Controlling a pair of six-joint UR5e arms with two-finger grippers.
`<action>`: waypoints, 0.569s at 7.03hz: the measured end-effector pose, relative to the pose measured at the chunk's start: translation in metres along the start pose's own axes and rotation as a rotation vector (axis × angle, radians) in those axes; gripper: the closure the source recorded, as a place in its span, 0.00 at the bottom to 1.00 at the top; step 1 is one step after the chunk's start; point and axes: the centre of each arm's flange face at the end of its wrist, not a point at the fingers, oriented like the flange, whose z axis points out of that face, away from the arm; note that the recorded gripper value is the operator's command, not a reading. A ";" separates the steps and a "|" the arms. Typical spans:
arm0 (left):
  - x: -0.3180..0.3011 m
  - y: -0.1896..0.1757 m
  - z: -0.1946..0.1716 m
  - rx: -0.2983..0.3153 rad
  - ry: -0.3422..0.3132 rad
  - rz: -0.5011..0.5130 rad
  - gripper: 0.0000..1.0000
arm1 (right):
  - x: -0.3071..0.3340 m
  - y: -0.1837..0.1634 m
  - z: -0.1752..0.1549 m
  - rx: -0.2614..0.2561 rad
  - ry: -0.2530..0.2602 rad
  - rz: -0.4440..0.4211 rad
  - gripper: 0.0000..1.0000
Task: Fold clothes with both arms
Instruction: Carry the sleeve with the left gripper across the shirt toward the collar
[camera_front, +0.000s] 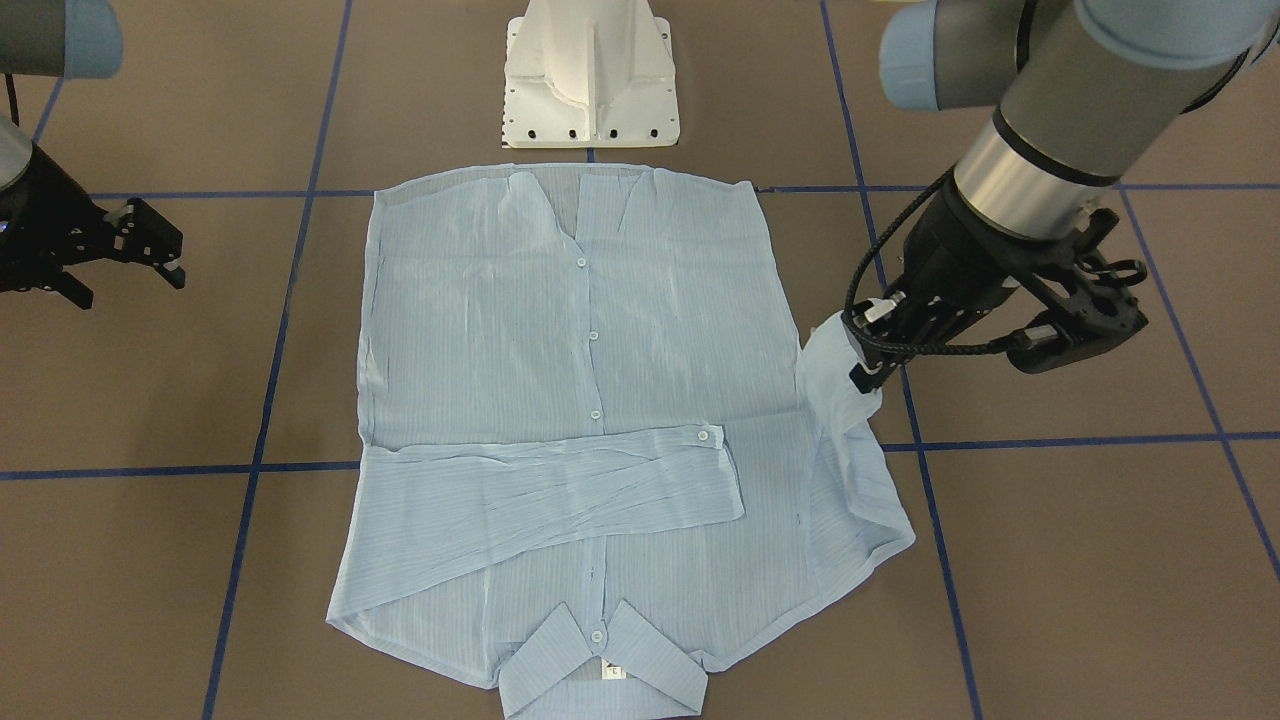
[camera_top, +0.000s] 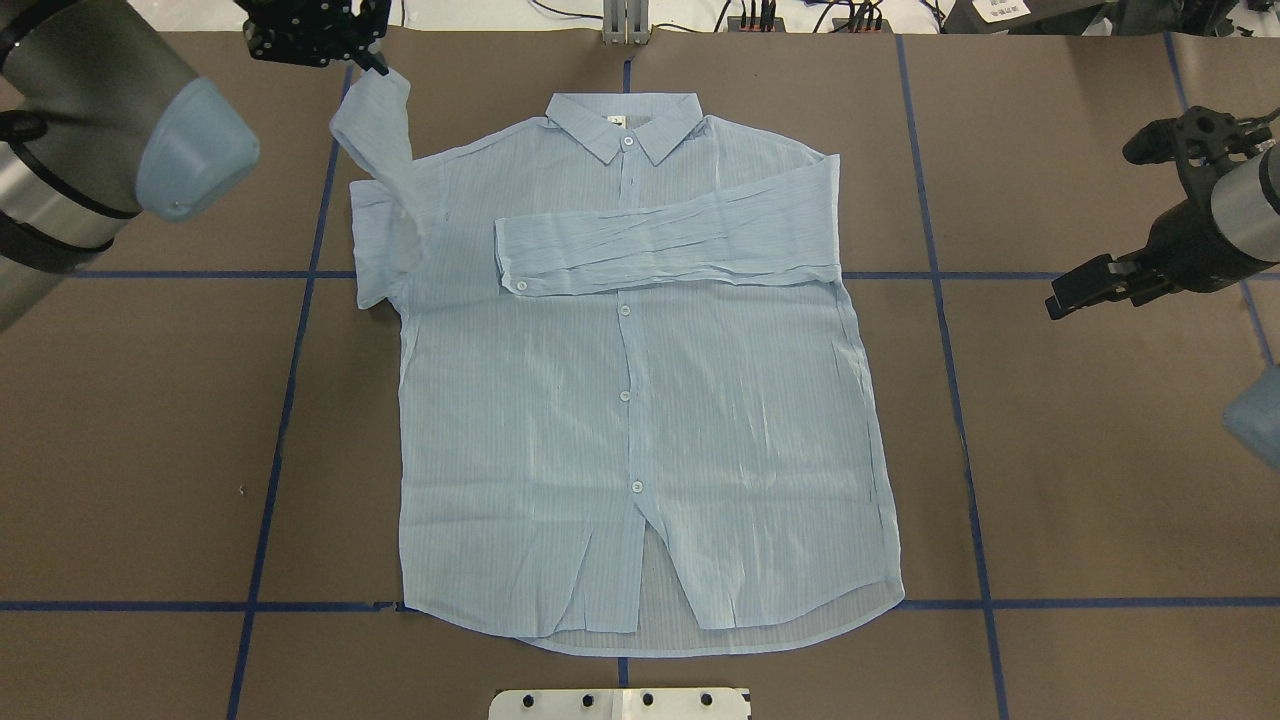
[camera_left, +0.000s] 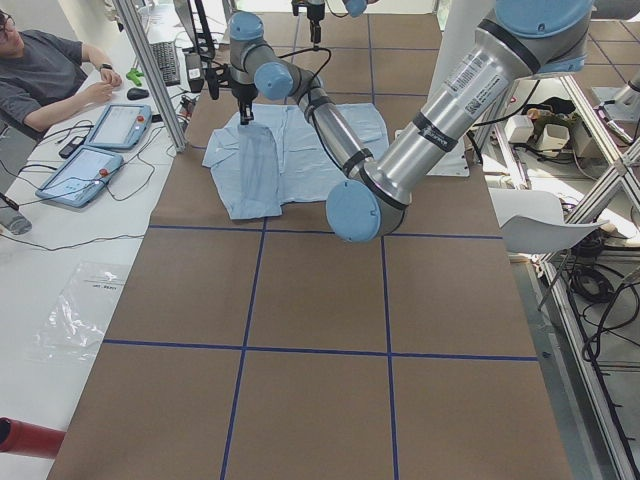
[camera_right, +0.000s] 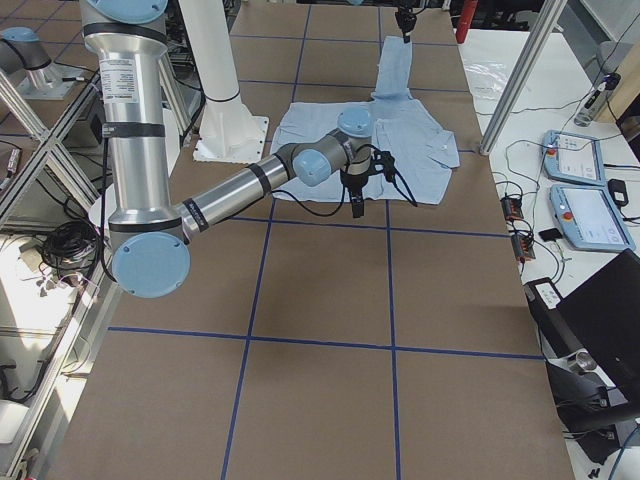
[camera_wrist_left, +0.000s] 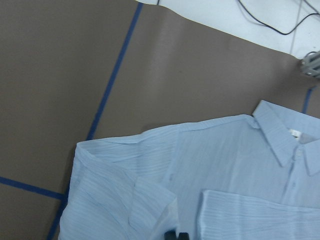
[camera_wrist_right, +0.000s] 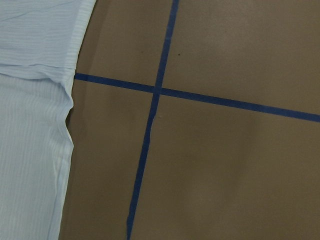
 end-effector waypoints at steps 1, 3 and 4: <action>0.028 0.009 -0.013 -0.013 0.042 -0.025 1.00 | 0.008 -0.001 0.000 -0.001 0.006 0.006 0.00; 0.069 0.029 -0.024 -0.047 0.093 -0.055 1.00 | 0.016 -0.002 0.000 -0.003 0.008 0.017 0.00; 0.083 0.035 -0.018 -0.062 0.112 -0.069 1.00 | 0.018 -0.003 0.000 -0.005 0.007 0.021 0.00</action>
